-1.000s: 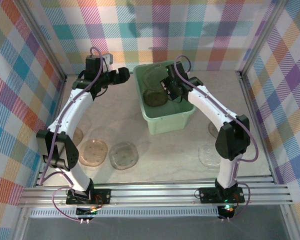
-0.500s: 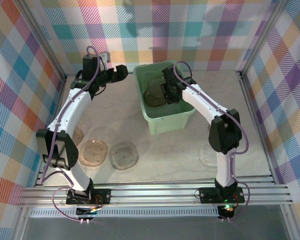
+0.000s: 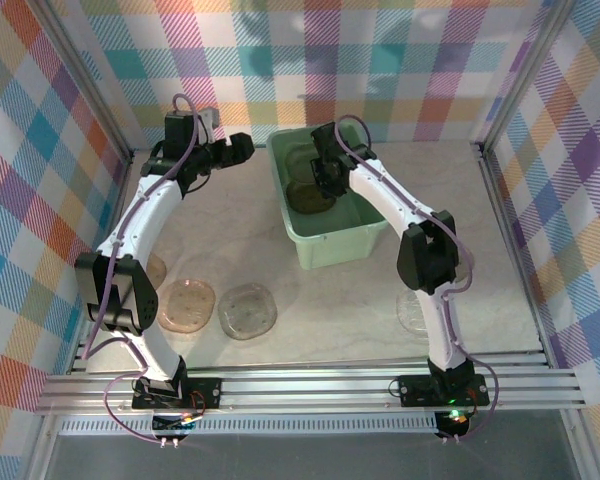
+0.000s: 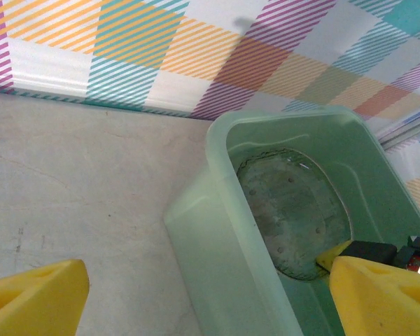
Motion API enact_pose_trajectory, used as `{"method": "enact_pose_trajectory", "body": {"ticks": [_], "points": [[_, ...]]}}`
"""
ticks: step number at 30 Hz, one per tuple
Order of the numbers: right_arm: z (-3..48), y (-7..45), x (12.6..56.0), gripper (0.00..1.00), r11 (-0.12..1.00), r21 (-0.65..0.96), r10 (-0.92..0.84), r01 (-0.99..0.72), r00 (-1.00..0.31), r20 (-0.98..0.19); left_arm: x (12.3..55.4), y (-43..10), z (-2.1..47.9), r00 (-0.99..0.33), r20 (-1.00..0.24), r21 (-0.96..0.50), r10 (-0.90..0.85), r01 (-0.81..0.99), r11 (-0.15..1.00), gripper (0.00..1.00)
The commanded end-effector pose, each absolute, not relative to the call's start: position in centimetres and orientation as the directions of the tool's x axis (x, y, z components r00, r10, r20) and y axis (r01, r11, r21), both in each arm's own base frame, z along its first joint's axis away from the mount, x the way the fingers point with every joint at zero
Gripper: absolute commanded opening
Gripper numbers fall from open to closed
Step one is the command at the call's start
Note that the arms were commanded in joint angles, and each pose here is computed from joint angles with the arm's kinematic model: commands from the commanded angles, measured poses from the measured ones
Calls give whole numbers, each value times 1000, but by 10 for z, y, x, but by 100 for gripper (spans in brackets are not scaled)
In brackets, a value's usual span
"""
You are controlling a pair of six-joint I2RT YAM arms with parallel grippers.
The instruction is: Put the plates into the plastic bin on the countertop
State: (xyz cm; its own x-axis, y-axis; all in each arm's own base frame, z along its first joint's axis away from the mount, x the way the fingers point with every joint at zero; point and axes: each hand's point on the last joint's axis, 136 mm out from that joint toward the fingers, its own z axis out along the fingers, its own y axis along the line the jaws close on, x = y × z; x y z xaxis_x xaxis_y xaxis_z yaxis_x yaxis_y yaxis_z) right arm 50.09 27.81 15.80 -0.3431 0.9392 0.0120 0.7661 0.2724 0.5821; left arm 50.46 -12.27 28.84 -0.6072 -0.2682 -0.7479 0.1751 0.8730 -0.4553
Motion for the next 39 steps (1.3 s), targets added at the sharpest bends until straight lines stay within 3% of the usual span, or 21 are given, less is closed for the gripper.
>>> {"method": "enact_pose_trajectory", "body": {"ticks": [1, 14, 39], "points": [[145, 281, 497, 0, 254, 542, 946, 801, -321, 31, 502, -118, 297, -604, -756, -448, -254, 195, 872, 89], [108, 286, 493, 0, 258, 471, 946, 844, -320, 55, 500, -122, 289, -646, -706, -498, -291, 161, 852, 88], [64, 278, 486, 0, 283, 396, 950, 874, -311, 8, 505, -118, 281, -675, -706, -429, -214, 167, 888, 88]]}}
